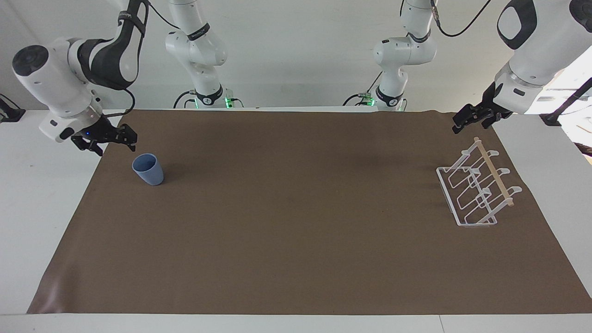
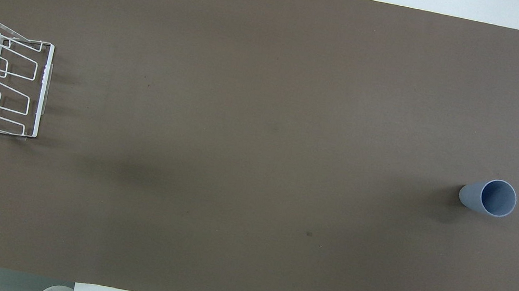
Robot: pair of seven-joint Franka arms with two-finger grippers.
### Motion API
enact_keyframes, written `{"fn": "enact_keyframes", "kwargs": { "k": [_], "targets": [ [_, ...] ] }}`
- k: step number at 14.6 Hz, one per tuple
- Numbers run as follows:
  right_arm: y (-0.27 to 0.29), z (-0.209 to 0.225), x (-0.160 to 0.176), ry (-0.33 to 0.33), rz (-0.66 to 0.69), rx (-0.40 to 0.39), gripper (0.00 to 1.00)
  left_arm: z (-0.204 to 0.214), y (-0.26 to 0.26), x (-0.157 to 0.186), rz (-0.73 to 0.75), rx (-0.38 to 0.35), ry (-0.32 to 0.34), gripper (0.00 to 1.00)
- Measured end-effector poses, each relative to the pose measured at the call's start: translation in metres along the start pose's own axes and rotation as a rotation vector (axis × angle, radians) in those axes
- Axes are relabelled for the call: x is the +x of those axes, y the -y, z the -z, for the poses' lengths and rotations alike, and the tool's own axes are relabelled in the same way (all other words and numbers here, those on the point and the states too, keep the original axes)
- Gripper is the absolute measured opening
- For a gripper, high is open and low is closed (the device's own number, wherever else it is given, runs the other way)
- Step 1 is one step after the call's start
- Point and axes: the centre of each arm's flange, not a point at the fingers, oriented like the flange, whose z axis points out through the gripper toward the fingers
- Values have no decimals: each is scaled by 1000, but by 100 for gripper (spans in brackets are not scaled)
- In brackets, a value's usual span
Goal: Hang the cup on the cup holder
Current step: 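Reach the right gripper to the blue cup rim and grasp it, then lift the blue cup with the right gripper while the left gripper approaches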
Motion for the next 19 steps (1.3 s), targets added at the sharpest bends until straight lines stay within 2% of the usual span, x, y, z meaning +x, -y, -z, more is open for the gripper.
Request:
{"fn": "enact_keyframes", "kwargs": {
  "k": [2, 3, 6, 7, 8, 13, 14, 15, 16, 19],
  "targets": [
    [1, -12, -1, -4, 3, -2, 99, 0, 0, 0, 0, 0, 0, 100],
    [2, -16, -1, -9, 4, -4, 93, 0, 0, 0, 0, 0, 1, 100],
    [4, -41, -3, -42, -13, -19, 90, -1, 0, 0, 0, 0, 2, 100],
    [5, -48, -4, -50, -41, -21, 81, -1, 0, 0, 0, 0, 2, 100],
    [7, -54, -5, -50, -68, -20, 78, -1, 0, 0, 0, 0, 2, 100],
    [8, -82, -13, -46, -101, -15, 71, -1, 0, 0, 0, 0, 1, 100],
    [7, -87, -15, -44, -107, -13, 63, -1, 0, 0, 0, 0, 1, 100],
    [6, -92, -16, -42, -110, -11, 63, -1, 0, 0, 1, 0, 1, 100],
    [5, -97, -15, -46, -111, -12, 59, -1, 0, 0, 1, 0, 1, 100],
    [4, -104, -13, -49, -112, -12, 24, 1, 1, 2, 3, -2, -13, 100]
  ]
}}
